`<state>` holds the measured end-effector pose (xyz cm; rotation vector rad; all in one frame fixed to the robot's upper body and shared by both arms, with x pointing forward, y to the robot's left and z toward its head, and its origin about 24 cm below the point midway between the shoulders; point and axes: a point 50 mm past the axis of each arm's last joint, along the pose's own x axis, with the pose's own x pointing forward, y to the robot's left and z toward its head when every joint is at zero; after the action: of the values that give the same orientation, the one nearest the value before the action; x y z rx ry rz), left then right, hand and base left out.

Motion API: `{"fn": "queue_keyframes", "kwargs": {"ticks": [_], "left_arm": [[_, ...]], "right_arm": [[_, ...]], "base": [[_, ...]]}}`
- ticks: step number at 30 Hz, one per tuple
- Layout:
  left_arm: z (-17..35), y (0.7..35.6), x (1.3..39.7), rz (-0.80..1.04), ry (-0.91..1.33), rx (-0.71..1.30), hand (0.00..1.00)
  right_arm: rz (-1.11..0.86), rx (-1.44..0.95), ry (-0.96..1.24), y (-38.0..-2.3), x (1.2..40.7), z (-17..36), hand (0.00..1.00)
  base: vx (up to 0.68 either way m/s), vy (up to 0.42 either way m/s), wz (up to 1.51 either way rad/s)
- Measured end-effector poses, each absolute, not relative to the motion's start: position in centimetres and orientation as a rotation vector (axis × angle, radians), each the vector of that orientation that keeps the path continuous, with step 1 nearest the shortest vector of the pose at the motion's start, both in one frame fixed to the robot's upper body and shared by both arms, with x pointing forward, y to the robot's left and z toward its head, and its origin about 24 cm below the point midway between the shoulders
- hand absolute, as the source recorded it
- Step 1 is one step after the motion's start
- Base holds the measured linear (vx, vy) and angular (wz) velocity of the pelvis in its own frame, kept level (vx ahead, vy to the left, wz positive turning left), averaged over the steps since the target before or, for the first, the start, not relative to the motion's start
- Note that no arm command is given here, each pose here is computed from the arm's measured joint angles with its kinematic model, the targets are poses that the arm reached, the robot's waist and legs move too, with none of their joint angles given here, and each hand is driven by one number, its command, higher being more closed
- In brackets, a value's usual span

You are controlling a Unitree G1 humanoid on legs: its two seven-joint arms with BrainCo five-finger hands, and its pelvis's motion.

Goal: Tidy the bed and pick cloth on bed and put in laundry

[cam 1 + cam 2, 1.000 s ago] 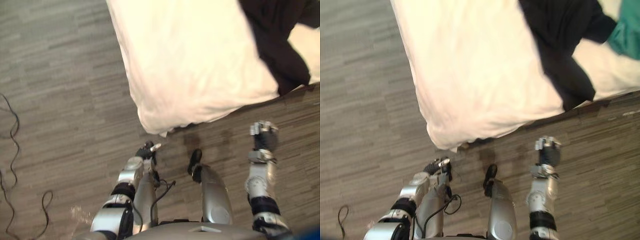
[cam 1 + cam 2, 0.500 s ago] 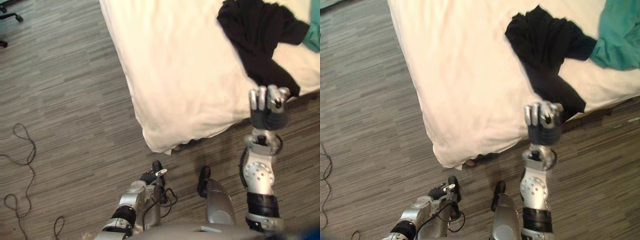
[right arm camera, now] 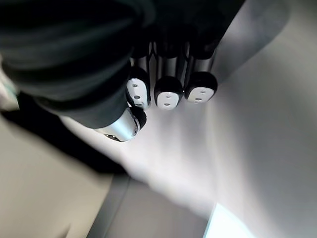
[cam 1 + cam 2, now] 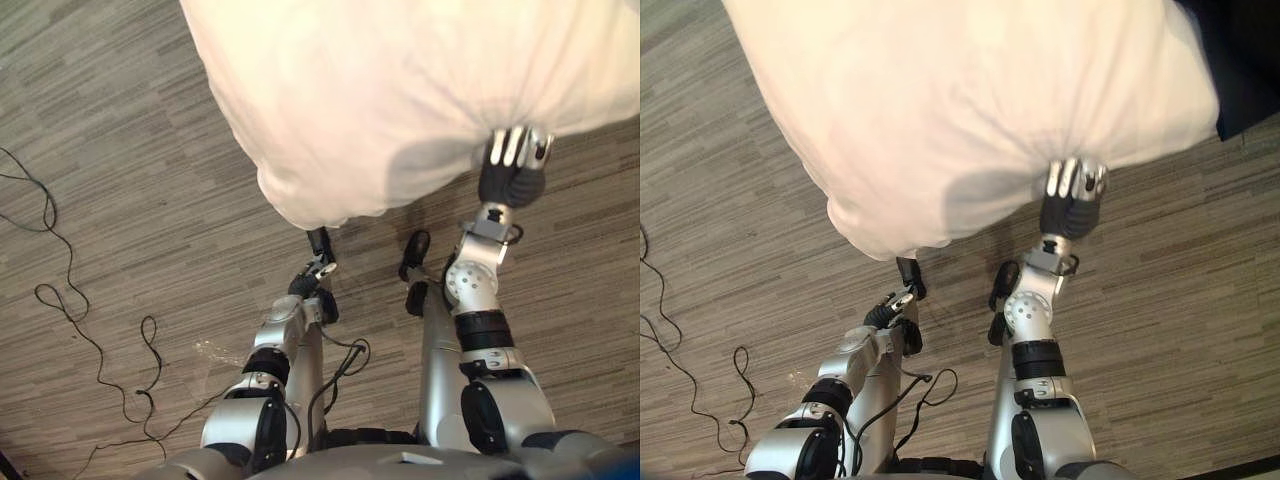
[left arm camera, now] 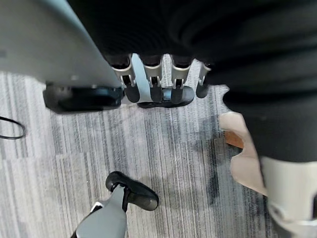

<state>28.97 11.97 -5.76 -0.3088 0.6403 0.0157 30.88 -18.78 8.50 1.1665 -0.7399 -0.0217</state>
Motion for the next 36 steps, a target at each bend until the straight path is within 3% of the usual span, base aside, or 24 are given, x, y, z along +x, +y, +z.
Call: {"fn": "queue_keyframes", "kwargs": {"ticks": [6,7,15,20,25,36], "left_arm": [[-5.9,12.1,28.9,0.025,0.674,-0.307,0.0],[-6.0,12.2,28.8,0.028,0.677,-0.31,0.0],[-8.6,14.2,25.8,0.136,0.779,-0.329,0.0],[-12.5,17.3,19.6,0.227,0.911,-0.21,0.0],[-13.9,19.1,15.9,0.216,0.936,-0.046,0.0],[-15.2,19.1,12.9,-0.004,1.046,0.246,0.0]], "right_arm": [[-0.272,1.107,-0.516,-22.4,26.2,0.9,1.0],[-0.285,1.096,-0.489,-22.6,25.8,0.3,0.0],[-0.335,0.706,0.021,-22.1,20.8,-6.7,0.0],[-0.199,0.363,0.351,-20.1,17.5,-9.7,0.0],[-0.03,0.188,0.48,-18.0,17.1,-10.8,0.0],[-0.092,0.136,0.755,-17.9,11.1,-14.3,0.0]], "base": [[0.05,-0.034,-0.18],[0.02,-0.029,-0.19],[0.06,-0.006,-0.01],[0.16,0.048,0.2],[0.03,0.11,-0.48],[-0.06,0.069,-0.43]]}}
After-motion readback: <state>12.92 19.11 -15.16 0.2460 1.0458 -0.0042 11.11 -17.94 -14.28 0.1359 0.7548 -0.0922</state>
